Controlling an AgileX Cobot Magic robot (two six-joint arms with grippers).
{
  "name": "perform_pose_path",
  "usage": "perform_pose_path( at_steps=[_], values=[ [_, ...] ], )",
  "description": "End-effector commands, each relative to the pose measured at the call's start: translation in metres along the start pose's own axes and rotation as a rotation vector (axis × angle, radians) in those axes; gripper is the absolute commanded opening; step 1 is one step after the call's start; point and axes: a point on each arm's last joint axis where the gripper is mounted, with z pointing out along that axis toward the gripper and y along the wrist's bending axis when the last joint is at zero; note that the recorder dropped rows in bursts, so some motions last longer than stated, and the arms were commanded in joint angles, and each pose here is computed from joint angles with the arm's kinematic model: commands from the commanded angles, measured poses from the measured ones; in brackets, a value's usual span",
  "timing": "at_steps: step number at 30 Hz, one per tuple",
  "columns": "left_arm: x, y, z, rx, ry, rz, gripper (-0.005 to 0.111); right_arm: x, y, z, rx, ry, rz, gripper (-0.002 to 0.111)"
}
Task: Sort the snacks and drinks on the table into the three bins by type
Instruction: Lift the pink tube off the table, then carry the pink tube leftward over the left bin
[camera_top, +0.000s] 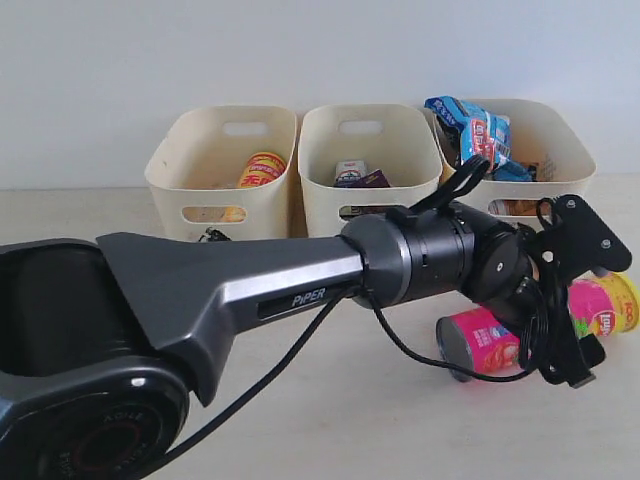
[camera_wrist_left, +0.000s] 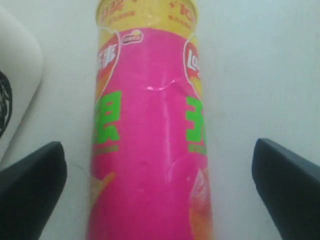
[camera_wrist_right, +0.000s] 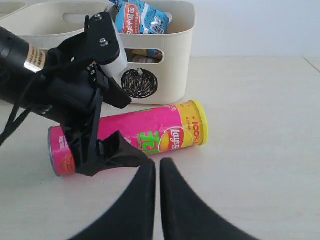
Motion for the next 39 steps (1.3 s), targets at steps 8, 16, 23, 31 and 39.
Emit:
perform_pose_path(
  at_steps=[8,16,23,31,39],
  values=[
    [0.009,0.005,0.02,-0.017,-0.023,-0.055,0.039,0.0,0.0,0.0,0.003,-0.011,-0.003,0.0],
    [0.001,0.014,-0.005,-0.037,0.087,-0.018,0.004,0.0,0.0,0.0,0.003,-0.011,-0.003,0.0],
    [-0.016,0.029,-0.049,-0.119,0.178,-0.009,0.004,0.0,0.0,0.0,0.003,-0.011,-0.003,0.0],
    [-0.032,0.034,-0.101,-0.117,0.252,-0.039,0.004,0.0,0.0,0.0,0.003,-0.011,-0.003,0.0],
    [-0.036,0.035,-0.159,-0.138,0.221,-0.072,0.004,0.0,0.0,0.0,0.003,-0.011,-0.003,0.0]
  ],
)
